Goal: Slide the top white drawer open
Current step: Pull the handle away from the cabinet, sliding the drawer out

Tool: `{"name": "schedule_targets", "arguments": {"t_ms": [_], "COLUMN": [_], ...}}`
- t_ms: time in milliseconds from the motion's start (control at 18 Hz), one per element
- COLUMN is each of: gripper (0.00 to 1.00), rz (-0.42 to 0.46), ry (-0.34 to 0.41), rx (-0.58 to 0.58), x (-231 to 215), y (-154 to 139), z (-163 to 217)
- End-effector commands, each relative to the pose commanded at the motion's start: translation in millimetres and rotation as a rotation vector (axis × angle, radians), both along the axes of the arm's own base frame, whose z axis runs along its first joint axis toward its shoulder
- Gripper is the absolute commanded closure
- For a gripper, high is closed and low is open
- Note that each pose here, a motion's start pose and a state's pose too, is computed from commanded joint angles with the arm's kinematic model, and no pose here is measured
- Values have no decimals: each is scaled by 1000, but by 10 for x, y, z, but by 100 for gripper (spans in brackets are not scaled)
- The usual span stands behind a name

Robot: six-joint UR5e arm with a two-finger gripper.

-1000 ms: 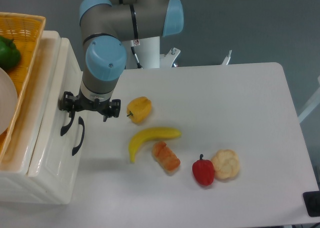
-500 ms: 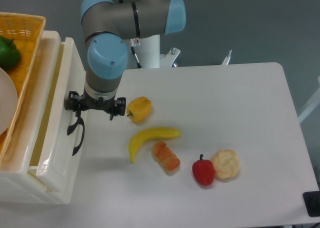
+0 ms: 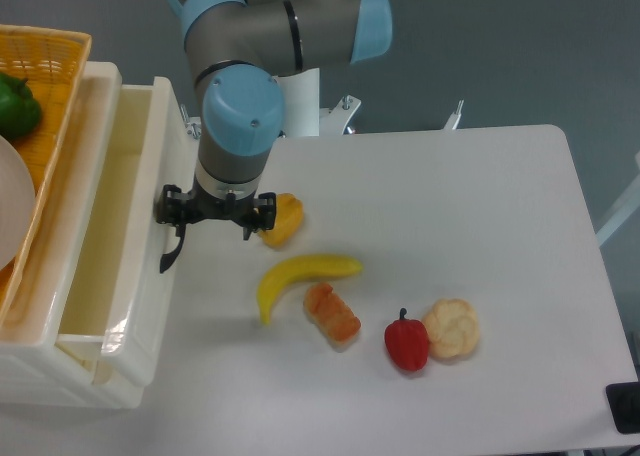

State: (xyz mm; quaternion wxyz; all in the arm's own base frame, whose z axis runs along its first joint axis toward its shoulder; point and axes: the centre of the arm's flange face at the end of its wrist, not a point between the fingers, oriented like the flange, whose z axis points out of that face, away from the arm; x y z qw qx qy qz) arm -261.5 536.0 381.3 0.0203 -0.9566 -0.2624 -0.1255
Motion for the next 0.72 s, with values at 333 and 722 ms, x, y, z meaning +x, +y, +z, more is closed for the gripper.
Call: {"name": "schedule_targets", "arguments": {"t_ms": [333, 722], "gripper": [0, 0], "rz": [-12, -80], "ry": [11, 29], "rx": [-2, -2], "x": [-135, -218], "y": [-78, -148], "z": [-17, -18]}}
